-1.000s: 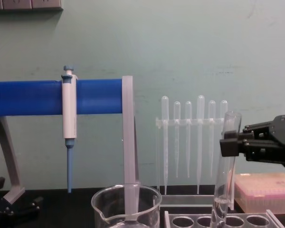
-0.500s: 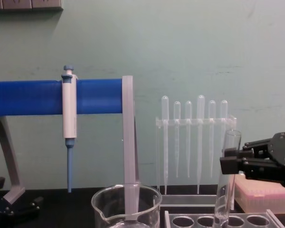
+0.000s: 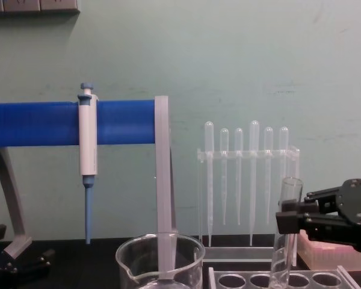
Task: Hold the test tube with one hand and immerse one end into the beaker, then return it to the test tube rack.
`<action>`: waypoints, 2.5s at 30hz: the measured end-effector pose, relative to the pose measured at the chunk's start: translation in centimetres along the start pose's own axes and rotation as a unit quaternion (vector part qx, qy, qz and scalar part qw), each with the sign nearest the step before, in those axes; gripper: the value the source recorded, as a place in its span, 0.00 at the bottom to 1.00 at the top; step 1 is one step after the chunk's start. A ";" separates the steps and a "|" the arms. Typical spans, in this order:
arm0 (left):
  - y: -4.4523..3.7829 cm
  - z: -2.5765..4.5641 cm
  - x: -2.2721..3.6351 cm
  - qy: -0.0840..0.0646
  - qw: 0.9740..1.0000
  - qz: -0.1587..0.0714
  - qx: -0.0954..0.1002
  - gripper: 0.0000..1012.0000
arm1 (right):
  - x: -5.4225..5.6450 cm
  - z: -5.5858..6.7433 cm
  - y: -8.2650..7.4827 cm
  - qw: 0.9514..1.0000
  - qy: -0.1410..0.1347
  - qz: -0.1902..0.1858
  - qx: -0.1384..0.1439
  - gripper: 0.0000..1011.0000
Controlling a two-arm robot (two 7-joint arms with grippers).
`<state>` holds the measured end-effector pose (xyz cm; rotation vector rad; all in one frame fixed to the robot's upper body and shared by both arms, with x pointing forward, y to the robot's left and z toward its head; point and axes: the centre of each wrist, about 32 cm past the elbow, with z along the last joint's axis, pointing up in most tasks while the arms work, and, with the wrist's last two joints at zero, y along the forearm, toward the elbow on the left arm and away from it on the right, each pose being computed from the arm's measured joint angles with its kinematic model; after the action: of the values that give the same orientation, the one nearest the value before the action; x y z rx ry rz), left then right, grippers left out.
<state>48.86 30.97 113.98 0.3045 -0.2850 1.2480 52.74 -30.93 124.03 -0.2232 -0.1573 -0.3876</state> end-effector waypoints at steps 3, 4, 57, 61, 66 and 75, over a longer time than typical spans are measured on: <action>0.00 0.00 0.00 0.000 1.000 0.000 0.000 0.99 | 0.0 -0.1 0.1 1.000 0.001 0.000 -0.001 0.23; 0.00 0.00 0.00 0.000 1.000 0.000 0.000 0.99 | -0.1 -0.2 0.1 1.000 0.001 0.000 -0.002 0.23; 0.00 0.00 0.00 0.000 1.000 0.000 0.000 0.99 | -0.3 0.9 -0.5 0.999 0.014 -0.009 0.047 0.99; 0.00 0.00 0.00 0.000 1.000 0.000 0.000 0.99 | -0.4 1.7 -1.0 0.996 0.022 -0.025 0.079 0.99; 0.00 0.00 0.00 0.000 1.000 0.000 0.000 0.99 | -0.8 2.1 -1.7 0.989 0.037 -0.085 0.117 0.99; 0.00 0.00 0.00 0.000 1.000 0.000 0.000 0.99 | -2.7 -0.5 -1.4 0.947 0.092 -0.273 0.145 0.99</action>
<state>48.86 30.97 113.98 0.3045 -0.2850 1.2480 49.75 -31.38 123.31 0.1564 -0.0873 -0.9254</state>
